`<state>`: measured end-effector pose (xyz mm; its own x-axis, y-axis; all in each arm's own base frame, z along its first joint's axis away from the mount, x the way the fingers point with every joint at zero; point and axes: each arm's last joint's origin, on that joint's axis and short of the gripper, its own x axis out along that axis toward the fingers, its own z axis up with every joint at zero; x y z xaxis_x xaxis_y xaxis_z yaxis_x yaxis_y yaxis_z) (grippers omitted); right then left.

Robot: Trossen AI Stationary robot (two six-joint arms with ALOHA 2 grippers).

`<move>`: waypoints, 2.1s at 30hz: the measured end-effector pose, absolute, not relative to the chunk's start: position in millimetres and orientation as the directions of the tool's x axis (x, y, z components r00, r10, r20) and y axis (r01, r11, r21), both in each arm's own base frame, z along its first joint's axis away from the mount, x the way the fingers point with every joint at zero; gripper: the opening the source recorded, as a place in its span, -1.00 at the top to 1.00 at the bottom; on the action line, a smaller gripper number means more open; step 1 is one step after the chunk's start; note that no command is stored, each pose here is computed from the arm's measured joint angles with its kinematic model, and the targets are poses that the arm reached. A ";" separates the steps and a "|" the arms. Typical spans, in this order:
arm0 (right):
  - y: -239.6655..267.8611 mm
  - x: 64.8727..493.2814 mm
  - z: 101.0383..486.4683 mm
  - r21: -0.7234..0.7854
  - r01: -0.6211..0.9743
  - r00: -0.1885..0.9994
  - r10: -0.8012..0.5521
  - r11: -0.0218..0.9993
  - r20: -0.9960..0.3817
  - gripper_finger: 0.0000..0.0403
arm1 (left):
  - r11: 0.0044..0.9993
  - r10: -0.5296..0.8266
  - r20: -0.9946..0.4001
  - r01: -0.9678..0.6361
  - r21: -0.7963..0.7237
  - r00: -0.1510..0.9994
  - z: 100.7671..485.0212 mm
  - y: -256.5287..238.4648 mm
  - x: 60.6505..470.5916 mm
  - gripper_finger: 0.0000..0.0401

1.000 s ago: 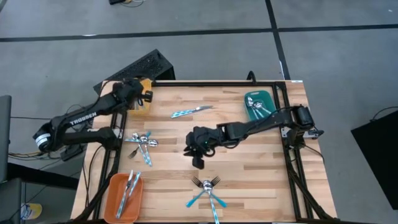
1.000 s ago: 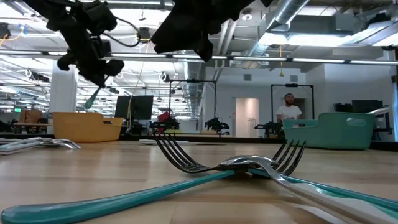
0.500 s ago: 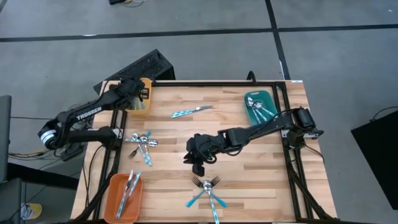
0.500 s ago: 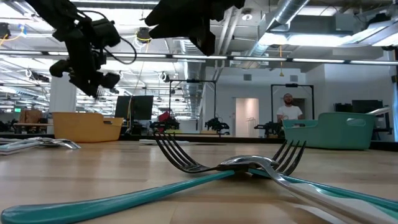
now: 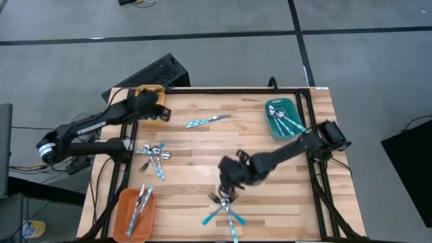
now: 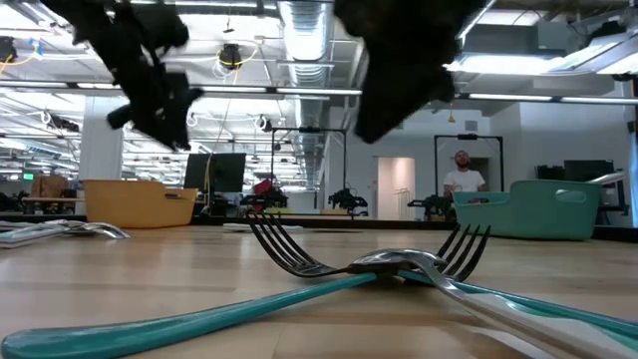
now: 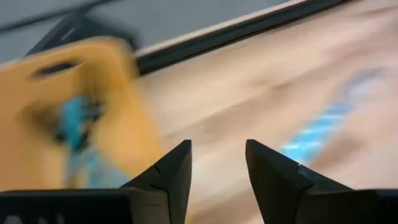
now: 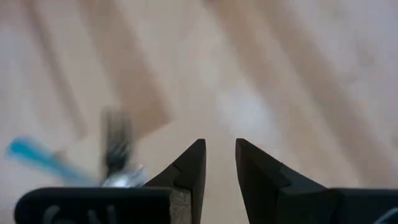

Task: Sort silverware by color (type)
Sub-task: Put the blue fork into the yellow bin

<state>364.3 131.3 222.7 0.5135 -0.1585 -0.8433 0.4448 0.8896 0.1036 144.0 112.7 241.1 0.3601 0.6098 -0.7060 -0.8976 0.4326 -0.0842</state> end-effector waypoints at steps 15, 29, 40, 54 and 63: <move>197.6 363.2 155.4 0.107 0.405 0.476 -0.110 0.908 -0.872 0.46 | 0.900 0.325 -0.352 -0.401 -0.169 0.878 239.1 -8.5 179.1 0.41; 193.6 336.1 217.3 0.166 0.540 0.520 -0.172 0.825 -0.837 0.46 | 0.853 0.503 -0.066 -0.507 -0.122 0.862 243.1 -12.5 197.3 0.41; 185.2 303.1 249.6 0.134 0.605 0.464 -0.211 0.785 -0.861 0.44 | 0.901 0.404 -0.053 -0.407 -0.147 0.913 235.0 -31.0 210.7 0.41; 151.3 284.9 214.4 -0.097 0.736 0.200 -0.352 0.670 -0.915 -0.02 | 0.927 0.281 0.156 -0.226 -0.298 0.947 197.4 -48.9 260.9 0.39; 151.4 288.9 145.9 0.239 0.701 0.406 -0.100 0.671 -0.908 -0.19 | 0.962 0.145 0.099 -0.117 -0.245 0.985 185.3 -52.2 269.2 0.36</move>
